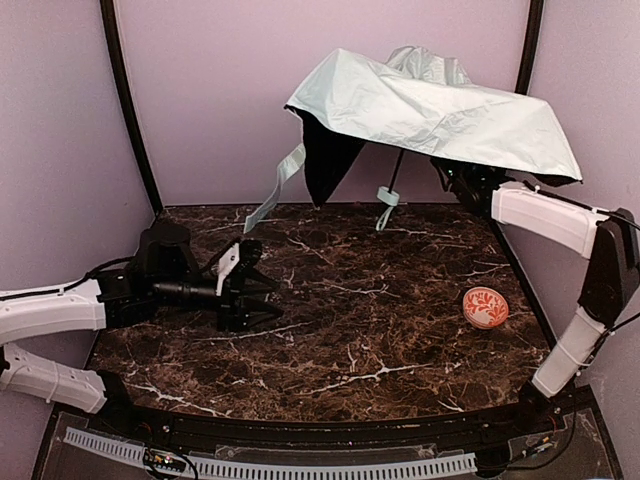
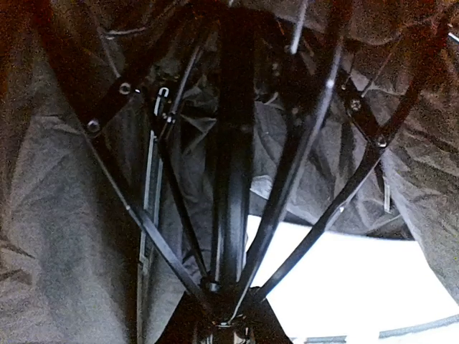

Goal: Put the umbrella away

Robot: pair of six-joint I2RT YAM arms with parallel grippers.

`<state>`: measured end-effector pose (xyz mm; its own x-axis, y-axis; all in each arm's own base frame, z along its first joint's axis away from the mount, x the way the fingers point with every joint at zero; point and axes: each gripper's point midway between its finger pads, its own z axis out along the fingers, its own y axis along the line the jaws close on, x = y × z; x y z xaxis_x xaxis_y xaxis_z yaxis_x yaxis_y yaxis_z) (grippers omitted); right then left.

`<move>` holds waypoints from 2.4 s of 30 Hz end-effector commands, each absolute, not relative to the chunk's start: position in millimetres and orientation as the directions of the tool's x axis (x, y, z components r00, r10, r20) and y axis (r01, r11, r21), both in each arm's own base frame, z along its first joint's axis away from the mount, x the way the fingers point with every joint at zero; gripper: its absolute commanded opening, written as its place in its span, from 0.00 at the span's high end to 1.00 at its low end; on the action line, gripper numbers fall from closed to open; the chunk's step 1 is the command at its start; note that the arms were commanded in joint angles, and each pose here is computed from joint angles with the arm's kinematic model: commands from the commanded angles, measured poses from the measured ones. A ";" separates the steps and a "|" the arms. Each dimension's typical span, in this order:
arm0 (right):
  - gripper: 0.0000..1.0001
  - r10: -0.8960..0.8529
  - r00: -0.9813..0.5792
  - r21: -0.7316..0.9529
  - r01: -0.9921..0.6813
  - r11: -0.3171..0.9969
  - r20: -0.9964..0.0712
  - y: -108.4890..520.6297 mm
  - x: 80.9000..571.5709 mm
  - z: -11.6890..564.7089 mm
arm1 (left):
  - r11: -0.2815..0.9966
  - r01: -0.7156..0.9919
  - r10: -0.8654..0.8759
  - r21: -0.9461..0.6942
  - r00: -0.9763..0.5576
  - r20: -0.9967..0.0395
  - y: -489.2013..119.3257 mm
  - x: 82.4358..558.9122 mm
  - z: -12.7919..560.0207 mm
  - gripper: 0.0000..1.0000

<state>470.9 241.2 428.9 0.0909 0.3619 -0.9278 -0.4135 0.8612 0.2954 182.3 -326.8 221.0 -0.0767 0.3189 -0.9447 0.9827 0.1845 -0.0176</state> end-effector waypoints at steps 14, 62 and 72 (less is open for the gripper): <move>0.98 -0.216 0.104 -0.227 -0.689 0.688 -0.971 268.5 398.0 415.2 | 0.779 0.624 0.159 0.055 -0.112 -0.981 -207.5 294.8 305.9 0.30; 1.00 -0.443 -0.114 0.052 -0.987 0.149 -0.889 374.6 342.6 334.9 | 0.494 0.827 0.312 0.269 0.120 -0.942 -256.0 221.0 331.5 0.19; 1.00 -0.128 0.002 -0.025 -0.984 0.177 -0.992 364.3 337.3 464.2 | 0.328 0.937 0.136 0.119 0.078 -0.988 -289.2 198.1 296.3 0.35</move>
<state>354.3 370.4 359.9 -0.1660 -0.3625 -0.9171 -0.9720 0.2170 0.0902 210.7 -271.6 283.2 0.0615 0.2728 -0.9601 0.8909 0.4187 0.1760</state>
